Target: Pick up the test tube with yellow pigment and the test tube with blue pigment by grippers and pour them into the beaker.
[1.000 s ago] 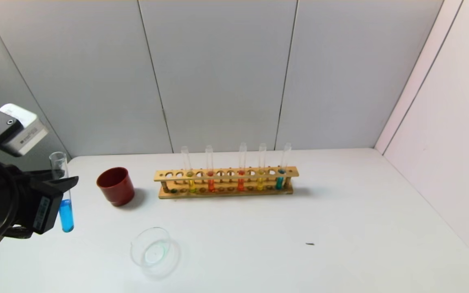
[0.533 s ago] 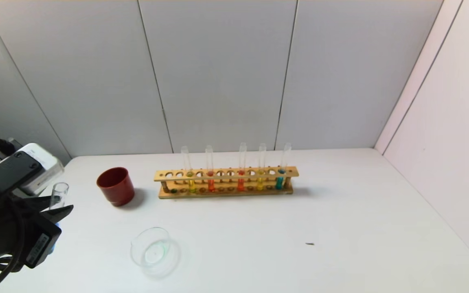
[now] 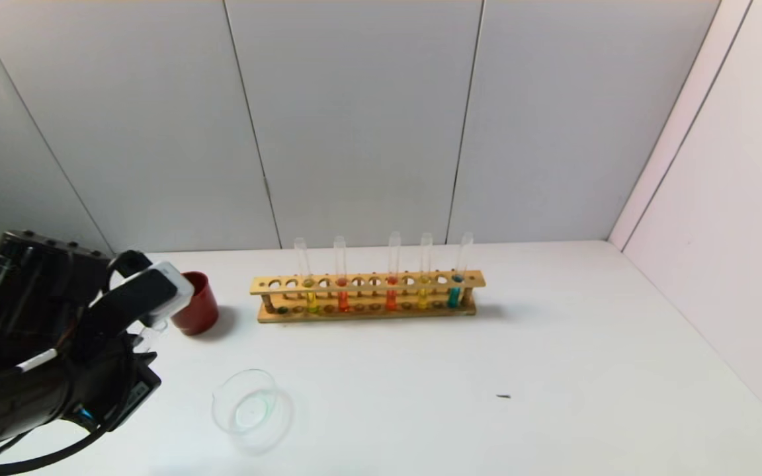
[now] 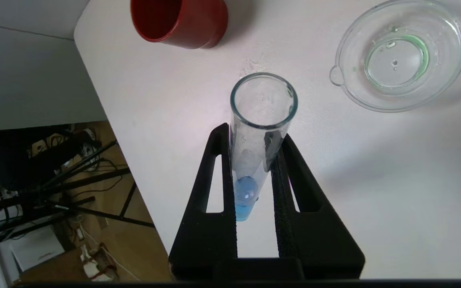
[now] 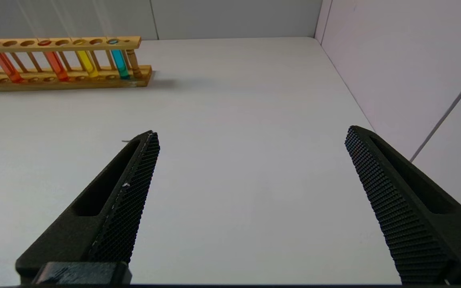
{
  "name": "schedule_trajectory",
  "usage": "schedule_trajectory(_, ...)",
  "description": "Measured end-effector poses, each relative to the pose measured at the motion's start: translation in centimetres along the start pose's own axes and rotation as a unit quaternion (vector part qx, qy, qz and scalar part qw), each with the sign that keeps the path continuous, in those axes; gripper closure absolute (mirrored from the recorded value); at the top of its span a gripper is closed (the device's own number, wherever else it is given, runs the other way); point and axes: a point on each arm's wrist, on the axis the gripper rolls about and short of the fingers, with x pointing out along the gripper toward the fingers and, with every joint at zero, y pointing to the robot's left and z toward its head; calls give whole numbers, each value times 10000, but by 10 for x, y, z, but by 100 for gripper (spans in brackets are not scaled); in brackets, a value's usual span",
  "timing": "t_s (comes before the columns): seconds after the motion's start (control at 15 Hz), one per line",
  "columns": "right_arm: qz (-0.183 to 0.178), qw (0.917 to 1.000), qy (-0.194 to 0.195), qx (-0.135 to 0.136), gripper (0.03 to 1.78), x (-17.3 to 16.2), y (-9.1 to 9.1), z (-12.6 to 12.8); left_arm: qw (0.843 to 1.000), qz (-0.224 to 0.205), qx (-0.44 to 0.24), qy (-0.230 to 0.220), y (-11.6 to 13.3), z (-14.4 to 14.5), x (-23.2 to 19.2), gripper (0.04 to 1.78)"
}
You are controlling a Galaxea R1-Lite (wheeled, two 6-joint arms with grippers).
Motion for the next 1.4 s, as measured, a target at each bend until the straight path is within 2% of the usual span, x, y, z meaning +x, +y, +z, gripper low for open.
schedule_trajectory(0.4,0,10000,0,0,11,0,0,0,9951,-374,596,689,-29,15,47,151)
schedule_trajectory(0.67,2,10000,-2,0,11,0,0,0,9837,-496,1133,1305,-49,18,67,151)
schedule_trajectory(1.0,0,10000,0,0,11,0,0,0,9687,-725,1505,1834,-55,26,76,151)
schedule_trajectory(1.4,0,10000,-2,0,11,0,0,0,9527,-901,1817,2263,-59,30,80,151)
